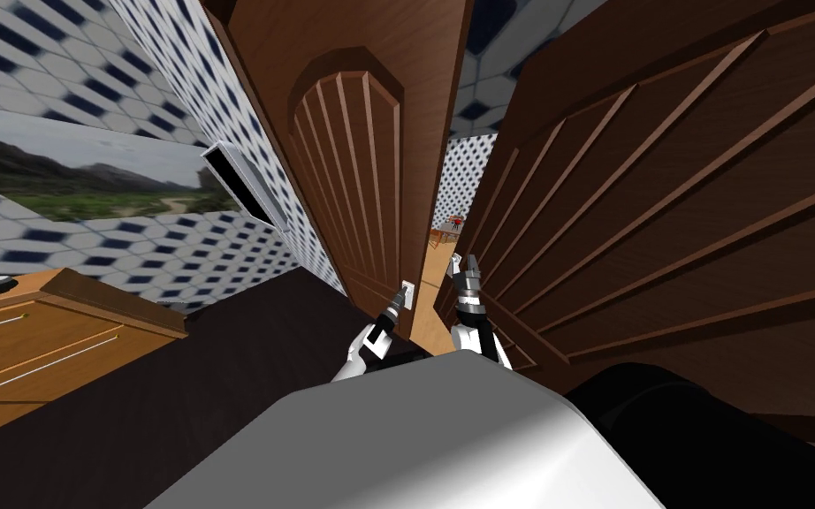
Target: Push the door open
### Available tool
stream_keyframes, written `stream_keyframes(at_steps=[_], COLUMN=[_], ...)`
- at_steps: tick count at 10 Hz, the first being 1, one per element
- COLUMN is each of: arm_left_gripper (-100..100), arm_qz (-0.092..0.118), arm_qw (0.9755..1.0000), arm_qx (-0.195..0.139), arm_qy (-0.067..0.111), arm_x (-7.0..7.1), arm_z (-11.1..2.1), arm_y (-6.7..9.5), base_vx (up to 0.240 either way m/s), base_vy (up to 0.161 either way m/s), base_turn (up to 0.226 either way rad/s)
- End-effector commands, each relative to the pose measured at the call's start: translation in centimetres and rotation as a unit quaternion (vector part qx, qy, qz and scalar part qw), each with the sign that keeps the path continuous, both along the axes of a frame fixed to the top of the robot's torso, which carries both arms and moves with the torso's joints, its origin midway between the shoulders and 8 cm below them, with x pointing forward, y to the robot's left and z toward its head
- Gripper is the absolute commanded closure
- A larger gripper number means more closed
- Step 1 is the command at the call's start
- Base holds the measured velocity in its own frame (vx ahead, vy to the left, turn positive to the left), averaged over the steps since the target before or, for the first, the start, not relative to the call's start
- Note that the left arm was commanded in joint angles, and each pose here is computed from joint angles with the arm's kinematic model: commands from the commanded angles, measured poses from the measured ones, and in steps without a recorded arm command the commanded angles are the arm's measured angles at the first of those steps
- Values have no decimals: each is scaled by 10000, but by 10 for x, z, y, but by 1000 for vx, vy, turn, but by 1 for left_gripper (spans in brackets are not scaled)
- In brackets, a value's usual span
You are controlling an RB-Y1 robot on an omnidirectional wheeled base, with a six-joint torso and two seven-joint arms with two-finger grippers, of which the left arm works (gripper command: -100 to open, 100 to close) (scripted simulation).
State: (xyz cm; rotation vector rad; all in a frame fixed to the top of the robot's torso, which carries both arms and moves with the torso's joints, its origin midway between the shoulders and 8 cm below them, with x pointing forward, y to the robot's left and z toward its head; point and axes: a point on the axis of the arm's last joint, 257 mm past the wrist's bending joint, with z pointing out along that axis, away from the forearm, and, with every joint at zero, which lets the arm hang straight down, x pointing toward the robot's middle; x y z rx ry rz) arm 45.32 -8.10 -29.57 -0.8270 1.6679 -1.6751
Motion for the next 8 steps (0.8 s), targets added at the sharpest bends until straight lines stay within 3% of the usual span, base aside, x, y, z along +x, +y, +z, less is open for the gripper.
stream_keyframes(at_steps=[1, 2, 3, 8], arm_left_gripper=[100, 100, 100, 100], arm_qz=[3, 3, 149, 597], arm_qw=[10000, 10000, 9999, 9978], arm_qx=[3, 3, 51, 187], arm_qy=[12, 12, -56, -223], arm_x=[-1, -1, 11, 43], arm_z=[-2, -2, 1, 5], arm_y=[1, 1, 14, 57], base_vx=[0, 0, 2, 5], base_vy=[0, 0, -11, -14], base_turn=[0, 0, -177, -133])
